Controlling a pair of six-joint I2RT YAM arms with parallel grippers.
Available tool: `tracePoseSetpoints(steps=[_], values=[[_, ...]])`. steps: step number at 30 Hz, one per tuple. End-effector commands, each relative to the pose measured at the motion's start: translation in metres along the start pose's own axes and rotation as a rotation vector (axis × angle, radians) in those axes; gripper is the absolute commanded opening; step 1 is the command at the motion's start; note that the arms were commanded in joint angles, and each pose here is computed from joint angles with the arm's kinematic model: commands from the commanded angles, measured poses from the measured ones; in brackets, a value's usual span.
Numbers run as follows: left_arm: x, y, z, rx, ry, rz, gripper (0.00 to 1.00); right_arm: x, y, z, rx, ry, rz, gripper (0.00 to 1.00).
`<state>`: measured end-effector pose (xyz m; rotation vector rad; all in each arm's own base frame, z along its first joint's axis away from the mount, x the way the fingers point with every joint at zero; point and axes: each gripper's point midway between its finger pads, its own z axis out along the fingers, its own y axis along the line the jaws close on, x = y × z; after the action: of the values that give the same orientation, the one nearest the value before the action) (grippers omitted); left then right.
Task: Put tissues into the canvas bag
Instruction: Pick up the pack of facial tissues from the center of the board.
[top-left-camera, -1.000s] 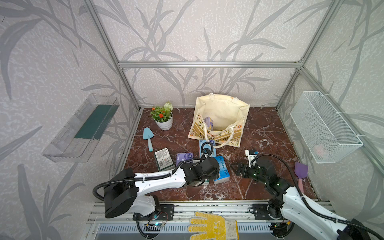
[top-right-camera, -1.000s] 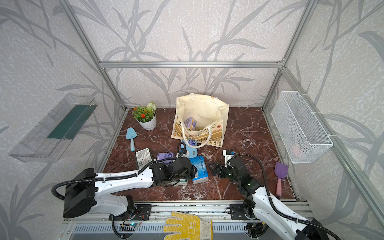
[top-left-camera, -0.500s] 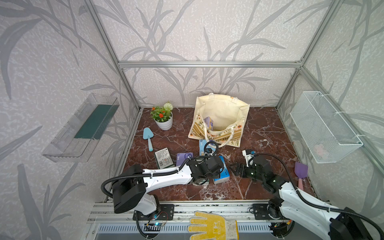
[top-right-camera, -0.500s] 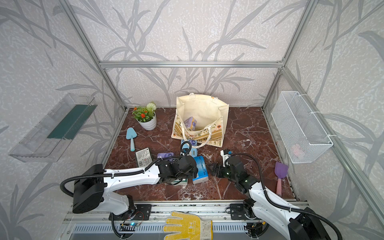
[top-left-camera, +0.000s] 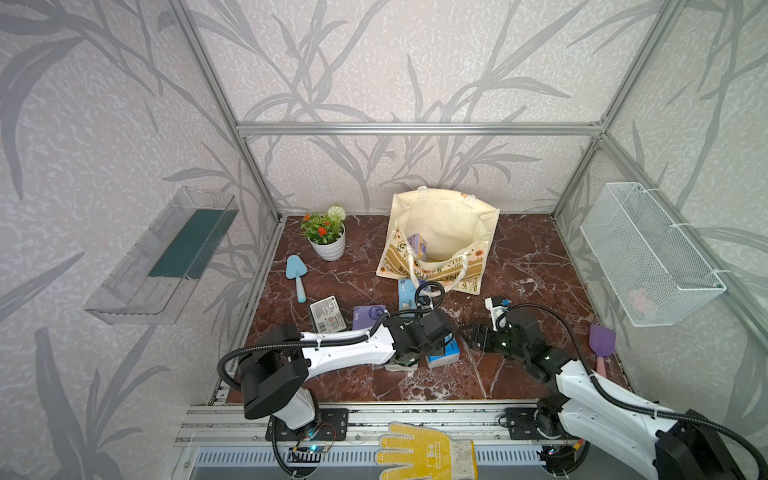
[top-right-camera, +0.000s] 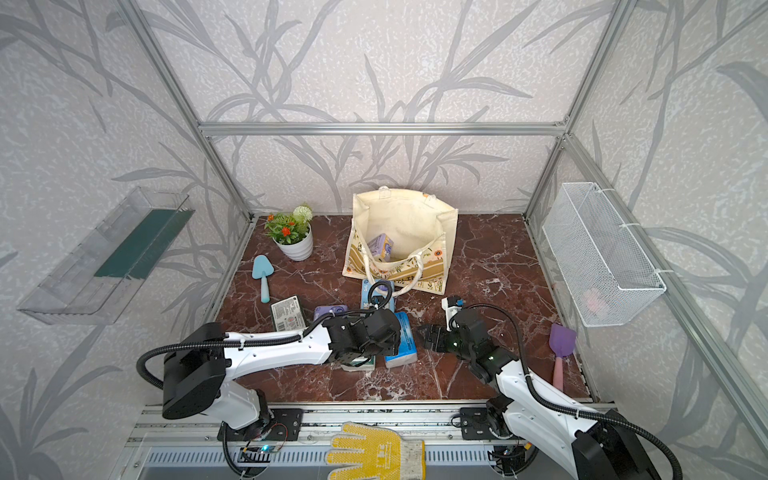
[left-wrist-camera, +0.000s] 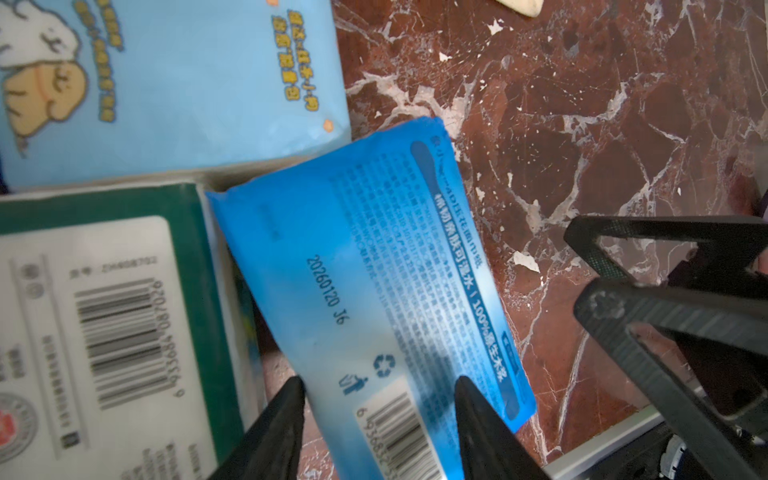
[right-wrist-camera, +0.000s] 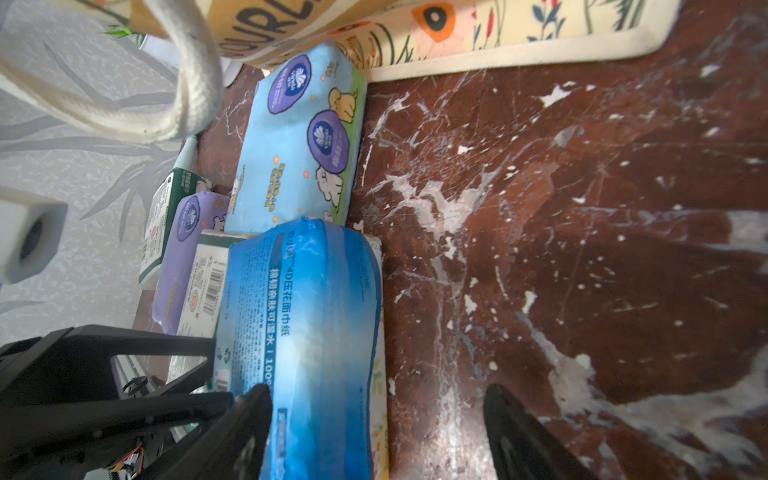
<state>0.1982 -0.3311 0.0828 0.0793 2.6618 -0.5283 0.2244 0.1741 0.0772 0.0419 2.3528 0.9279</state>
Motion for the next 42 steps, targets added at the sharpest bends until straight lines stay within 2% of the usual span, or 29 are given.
tracePoseSetpoints(steps=[1, 6, 11, 20, 33, 42], values=[[-0.005, -0.007, 0.004, 0.007, 0.0, 0.009, 0.55, -0.004, 0.005, -0.002, -0.024, 0.013, -0.004, 0.81], [-0.005, -0.02, 0.015, 0.037, 0.017, 0.011, 0.52, 0.0, 0.0, -0.001, -0.04, 0.047, 0.031, 0.81], [-0.02, -0.029, 0.017, 0.056, -0.015, 0.027, 0.52, 0.006, 0.001, -0.001, -0.073, 0.073, 0.067, 0.8], [-0.046, -0.052, 0.025, 0.121, -0.04, 0.065, 0.51, 0.005, -0.012, -0.009, -0.036, 0.046, 0.104, 0.81], [-0.031, -0.021, 0.016, 0.088, -0.037, 0.012, 0.49, 0.01, -0.008, -0.003, -0.073, 0.092, 0.13, 0.81], [-0.029, -0.006, 0.015, 0.037, -0.042, 0.012, 0.49, 0.031, 0.002, 0.002, -0.101, 0.161, 0.135, 0.76]])
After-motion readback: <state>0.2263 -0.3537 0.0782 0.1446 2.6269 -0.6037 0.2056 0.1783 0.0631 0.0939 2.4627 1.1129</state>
